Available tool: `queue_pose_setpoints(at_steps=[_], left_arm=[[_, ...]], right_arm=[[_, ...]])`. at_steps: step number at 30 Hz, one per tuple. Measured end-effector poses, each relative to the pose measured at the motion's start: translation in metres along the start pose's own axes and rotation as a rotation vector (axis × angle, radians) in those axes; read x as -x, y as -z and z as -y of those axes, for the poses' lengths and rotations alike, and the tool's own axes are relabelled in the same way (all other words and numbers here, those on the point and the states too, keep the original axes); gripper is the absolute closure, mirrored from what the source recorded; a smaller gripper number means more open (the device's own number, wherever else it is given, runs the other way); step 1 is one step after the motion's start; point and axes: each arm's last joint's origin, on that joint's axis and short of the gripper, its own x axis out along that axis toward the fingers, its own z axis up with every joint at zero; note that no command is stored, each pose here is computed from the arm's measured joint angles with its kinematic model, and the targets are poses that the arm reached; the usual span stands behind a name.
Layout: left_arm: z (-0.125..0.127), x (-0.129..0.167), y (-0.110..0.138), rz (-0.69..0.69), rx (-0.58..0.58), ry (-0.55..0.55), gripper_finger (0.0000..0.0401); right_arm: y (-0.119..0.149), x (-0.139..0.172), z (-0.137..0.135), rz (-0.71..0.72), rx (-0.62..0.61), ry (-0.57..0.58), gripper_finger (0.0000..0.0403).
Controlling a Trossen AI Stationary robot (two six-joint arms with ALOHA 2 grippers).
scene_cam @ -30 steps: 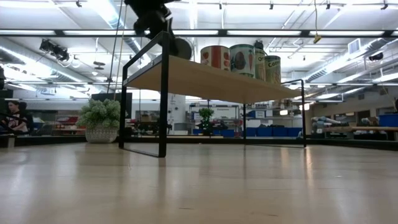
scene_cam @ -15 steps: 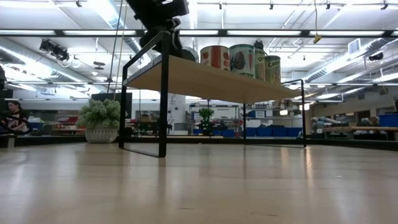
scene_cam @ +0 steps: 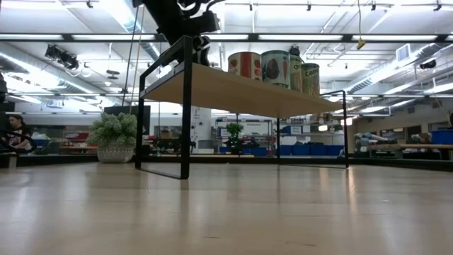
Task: Pick and place cans onto a shelf
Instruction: Put the blue tuna can on the shelf
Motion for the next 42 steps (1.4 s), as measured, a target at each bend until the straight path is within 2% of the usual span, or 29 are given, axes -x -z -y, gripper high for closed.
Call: queue_pose_setpoints(at_steps=[4, 12, 16, 27, 34, 42], left_arm=[[0.003, 0.001, -0.002, 0.003, -0.008, 0.005, 0.0226], [0.01, 0.003, -0.006, 0.021, -0.018, 0.026, 0.0143], [0.013, 0.006, -0.006, 0.0, 0.007, 0.06, 0.0118], [0.006, 0.017, -0.012, 0.042, 0.119, 0.169, 0.0113], [0.002, 0.026, -0.013, 0.075, 0.151, 0.153, 0.0113], [-0.021, 0.04, 0.009, 0.065, 0.272, 0.167, 0.0134]], right_arm=[[0.0, 0.0, 0.0, 0.0, -0.003, 0.001, 0.0055], [0.0, 0.0, 0.0, 0.002, -0.011, 0.001, 0.0055], [0.0, 0.0, 0.0, 0.002, -0.014, 0.001, 0.0055], [0.0, 0.0, 0.0, 0.002, -0.012, 0.001, 0.0055], [0.0, 0.0, 0.0, 0.002, -0.012, 0.001, 0.0055], [-0.001, 0.0, 0.0, 0.006, -0.014, -0.001, 0.0055]])
